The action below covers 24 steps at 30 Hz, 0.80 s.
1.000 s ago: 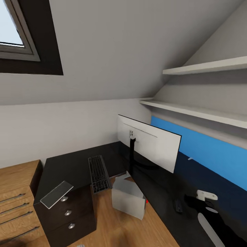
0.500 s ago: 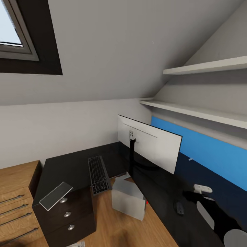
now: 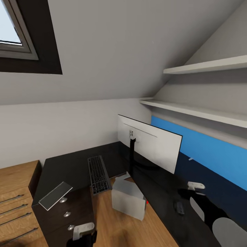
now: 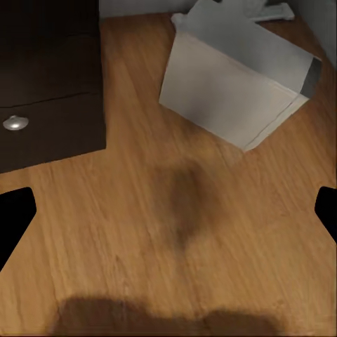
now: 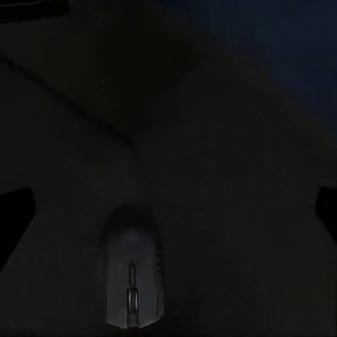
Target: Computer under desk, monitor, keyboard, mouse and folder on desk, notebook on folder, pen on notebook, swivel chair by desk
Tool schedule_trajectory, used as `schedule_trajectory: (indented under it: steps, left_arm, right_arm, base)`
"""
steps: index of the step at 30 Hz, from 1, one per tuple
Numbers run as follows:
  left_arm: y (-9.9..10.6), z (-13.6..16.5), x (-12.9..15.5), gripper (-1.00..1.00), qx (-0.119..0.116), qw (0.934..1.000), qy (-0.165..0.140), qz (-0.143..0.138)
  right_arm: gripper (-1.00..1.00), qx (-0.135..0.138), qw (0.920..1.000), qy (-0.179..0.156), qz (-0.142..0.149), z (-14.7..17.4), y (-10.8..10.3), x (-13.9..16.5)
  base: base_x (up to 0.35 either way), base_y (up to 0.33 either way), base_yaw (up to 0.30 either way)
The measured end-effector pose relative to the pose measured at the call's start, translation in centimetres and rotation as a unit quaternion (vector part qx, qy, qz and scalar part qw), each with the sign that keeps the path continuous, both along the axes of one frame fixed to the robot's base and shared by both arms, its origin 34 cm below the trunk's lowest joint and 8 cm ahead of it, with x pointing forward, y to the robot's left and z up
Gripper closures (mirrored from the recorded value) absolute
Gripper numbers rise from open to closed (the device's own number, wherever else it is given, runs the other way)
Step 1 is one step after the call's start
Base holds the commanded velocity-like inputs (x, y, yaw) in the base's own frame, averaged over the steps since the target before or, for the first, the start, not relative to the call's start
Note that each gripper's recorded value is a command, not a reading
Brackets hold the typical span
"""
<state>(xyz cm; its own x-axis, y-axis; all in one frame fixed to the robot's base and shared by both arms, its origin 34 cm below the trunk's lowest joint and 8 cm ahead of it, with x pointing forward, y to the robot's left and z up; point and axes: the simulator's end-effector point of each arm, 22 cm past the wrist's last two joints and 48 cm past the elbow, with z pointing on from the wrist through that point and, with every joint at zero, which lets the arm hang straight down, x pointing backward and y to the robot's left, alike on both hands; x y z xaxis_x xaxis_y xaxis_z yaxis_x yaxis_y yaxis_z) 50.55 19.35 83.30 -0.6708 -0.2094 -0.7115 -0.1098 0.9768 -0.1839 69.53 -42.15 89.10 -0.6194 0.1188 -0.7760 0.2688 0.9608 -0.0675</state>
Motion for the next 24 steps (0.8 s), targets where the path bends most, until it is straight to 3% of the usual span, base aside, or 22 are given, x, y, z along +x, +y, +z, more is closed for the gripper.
schedule_trajectory:
  steps: [7, 12, 24]
  left_arm:
    - [-4.2, 2.2, -0.1, -1.0, -0.028, 0.9982, 0.037, -0.036]
    - [-6.0, 4.8, 0.7, -1.0, -0.045, 0.9977, 0.029, -0.041]
    - [-5.6, 4.8, 0.7, -1.0, -0.044, 0.9971, 0.044, -0.044]
  right_arm:
    - [-1.0, 0.012, 0.9998, 0.013, 0.014, -1.4, 3.2, 0.6]
    - [-1.0, 0.009, 0.9995, 0.022, 0.019, -2.2, 3.8, 0.6]
    - [-1.0, 0.007, 0.9995, 0.025, 0.02, -3.4, 3.9, 0.9]
  base:
    - [0.0, 0.0, 0.0]
    - [0.0, 0.0, 0.0]
    - [0.0, 0.0, 0.0]
